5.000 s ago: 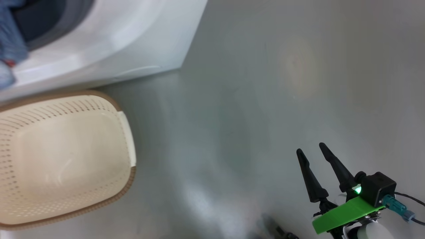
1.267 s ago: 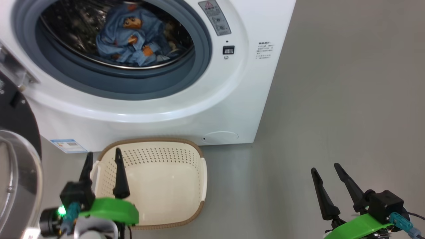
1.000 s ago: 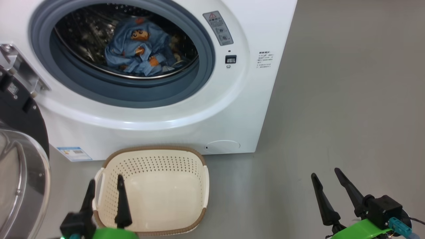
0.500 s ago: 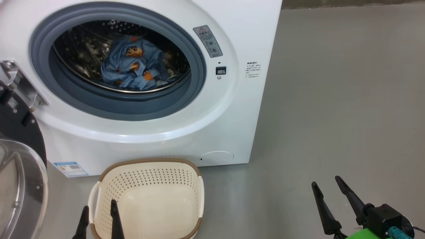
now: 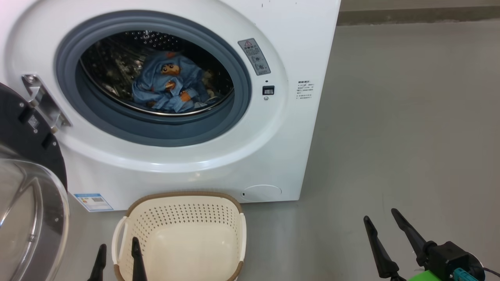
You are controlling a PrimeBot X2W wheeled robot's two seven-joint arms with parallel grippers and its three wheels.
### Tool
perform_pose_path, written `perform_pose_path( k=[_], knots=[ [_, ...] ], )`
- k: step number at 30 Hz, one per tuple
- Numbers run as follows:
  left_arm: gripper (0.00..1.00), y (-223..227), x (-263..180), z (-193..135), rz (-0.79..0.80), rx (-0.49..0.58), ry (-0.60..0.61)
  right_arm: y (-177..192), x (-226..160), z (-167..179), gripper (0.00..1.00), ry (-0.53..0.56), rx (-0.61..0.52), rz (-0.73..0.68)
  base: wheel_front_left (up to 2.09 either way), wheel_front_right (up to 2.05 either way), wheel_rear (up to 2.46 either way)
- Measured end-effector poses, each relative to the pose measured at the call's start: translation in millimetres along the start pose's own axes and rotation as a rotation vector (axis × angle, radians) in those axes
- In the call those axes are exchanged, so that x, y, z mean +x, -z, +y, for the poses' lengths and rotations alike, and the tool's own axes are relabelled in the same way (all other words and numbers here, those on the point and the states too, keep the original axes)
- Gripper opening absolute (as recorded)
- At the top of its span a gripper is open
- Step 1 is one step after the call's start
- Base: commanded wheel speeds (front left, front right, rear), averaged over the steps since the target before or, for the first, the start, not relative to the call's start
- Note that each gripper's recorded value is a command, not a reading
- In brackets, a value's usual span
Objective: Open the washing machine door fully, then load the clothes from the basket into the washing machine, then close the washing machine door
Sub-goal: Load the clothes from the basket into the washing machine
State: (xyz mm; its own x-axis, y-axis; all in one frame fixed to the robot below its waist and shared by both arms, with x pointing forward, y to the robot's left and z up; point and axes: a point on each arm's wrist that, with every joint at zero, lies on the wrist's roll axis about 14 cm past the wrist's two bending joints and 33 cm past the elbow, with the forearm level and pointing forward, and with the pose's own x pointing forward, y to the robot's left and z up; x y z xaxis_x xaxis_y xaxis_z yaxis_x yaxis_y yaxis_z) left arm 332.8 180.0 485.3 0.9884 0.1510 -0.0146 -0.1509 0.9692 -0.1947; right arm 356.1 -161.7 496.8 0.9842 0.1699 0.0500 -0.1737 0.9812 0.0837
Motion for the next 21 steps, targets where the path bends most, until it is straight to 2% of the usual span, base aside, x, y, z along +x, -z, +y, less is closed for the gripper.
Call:
perform_pose_path(
  k=[21],
  knots=[
    [1.00, -0.7, -3.2, 2.6, -0.006, 0.011, 0.012, -7.6, -1.3, 13.3, 1.00, -0.037, 0.000, -0.024, -0.03, 0.03, 0.00]
  ],
)
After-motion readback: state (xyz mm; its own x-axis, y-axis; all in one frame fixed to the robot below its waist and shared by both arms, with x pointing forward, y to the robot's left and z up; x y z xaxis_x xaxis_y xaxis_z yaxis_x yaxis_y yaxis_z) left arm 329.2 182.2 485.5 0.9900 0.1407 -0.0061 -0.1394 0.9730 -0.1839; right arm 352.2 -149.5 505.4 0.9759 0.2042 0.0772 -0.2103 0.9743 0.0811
